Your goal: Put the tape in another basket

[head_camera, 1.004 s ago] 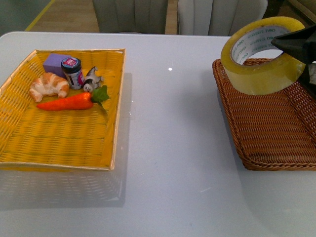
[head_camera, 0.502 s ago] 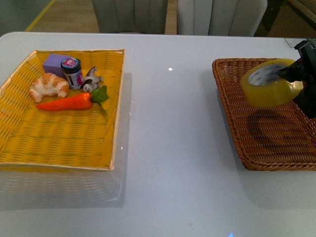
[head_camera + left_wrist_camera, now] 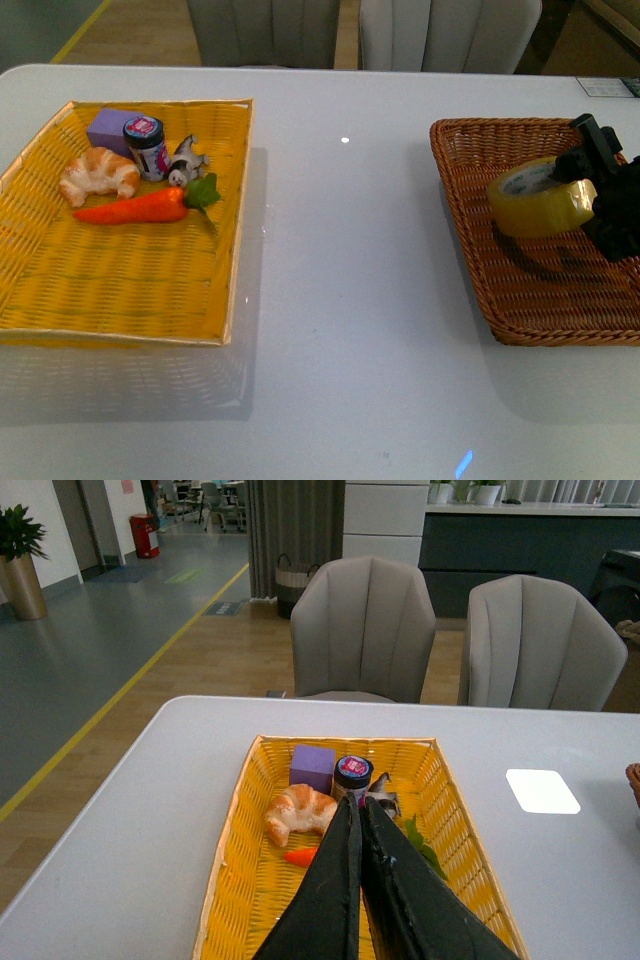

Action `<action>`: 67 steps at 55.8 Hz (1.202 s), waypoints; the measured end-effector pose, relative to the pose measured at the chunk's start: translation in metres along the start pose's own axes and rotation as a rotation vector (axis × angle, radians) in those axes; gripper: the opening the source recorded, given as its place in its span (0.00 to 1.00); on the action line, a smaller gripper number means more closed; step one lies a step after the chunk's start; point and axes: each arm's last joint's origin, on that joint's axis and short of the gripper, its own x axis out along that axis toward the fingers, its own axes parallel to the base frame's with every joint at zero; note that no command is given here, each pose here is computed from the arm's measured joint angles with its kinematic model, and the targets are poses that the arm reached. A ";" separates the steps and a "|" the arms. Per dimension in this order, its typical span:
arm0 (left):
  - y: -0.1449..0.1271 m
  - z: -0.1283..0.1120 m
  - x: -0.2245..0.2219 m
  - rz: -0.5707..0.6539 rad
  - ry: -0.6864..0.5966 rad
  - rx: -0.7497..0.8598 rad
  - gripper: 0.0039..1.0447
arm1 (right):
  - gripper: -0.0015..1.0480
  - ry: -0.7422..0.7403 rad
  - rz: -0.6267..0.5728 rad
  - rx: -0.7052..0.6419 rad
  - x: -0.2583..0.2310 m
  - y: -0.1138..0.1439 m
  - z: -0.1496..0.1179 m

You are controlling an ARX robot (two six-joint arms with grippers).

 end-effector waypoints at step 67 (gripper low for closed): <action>0.000 -0.004 -0.019 0.001 0.015 0.000 0.01 | 0.02 -0.537 0.283 -0.894 -0.251 -0.005 -0.013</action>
